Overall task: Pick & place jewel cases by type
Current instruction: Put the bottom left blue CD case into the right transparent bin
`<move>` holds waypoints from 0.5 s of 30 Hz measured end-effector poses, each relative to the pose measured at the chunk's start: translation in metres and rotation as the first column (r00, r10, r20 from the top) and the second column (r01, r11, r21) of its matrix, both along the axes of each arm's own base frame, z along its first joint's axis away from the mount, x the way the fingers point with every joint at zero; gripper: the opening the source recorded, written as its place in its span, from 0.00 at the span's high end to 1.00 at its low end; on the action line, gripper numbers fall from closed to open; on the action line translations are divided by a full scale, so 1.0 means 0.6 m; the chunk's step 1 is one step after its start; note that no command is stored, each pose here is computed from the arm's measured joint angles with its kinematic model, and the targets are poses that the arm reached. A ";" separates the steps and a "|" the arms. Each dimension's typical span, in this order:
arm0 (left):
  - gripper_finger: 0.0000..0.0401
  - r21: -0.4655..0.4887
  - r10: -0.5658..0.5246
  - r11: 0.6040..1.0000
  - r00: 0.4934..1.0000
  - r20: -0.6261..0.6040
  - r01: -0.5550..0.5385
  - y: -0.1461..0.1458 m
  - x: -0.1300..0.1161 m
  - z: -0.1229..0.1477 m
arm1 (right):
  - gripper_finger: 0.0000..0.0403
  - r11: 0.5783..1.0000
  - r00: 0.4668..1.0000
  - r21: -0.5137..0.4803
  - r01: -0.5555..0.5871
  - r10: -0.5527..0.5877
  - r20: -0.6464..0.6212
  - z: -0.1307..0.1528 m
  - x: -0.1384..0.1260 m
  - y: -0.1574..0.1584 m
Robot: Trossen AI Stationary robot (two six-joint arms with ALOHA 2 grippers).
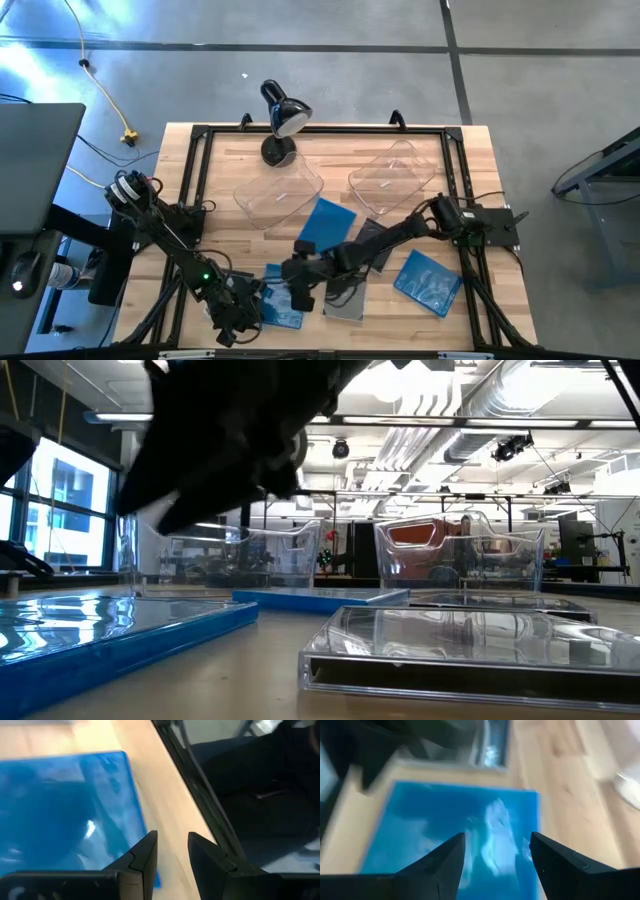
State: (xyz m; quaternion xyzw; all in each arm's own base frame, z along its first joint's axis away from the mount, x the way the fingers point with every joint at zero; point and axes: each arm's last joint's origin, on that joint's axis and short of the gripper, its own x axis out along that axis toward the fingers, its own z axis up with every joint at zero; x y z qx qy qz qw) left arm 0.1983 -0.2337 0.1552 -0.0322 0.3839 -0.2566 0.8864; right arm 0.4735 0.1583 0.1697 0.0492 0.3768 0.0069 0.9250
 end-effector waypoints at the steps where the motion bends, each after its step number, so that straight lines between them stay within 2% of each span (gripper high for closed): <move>1: 0.73 -0.010 -0.005 1.000 1.000 -0.010 0.005 0.000 0.000 0.000 | 0.48 1.000 0.999 0.007 0.002 -0.002 -0.039 0.002 -0.001 -0.003; 5: 0.73 -0.026 -0.030 0.999 0.999 -0.029 0.029 -0.003 -0.004 0.000 | 0.48 0.998 0.991 0.063 -0.019 0.027 -0.127 -0.008 -0.005 -0.021; 12: 0.73 -0.008 -0.025 1.000 1.000 -0.017 0.025 -0.006 -0.008 -0.001 | 0.48 0.990 0.979 0.129 0.059 -0.031 -0.204 -0.042 -0.005 -0.086; 15: 0.73 0.010 -0.013 1.000 1.000 -0.019 0.013 -0.004 -0.008 -0.002 | 0.48 0.985 0.979 0.149 0.084 -0.054 -0.195 -0.041 0.001 -0.107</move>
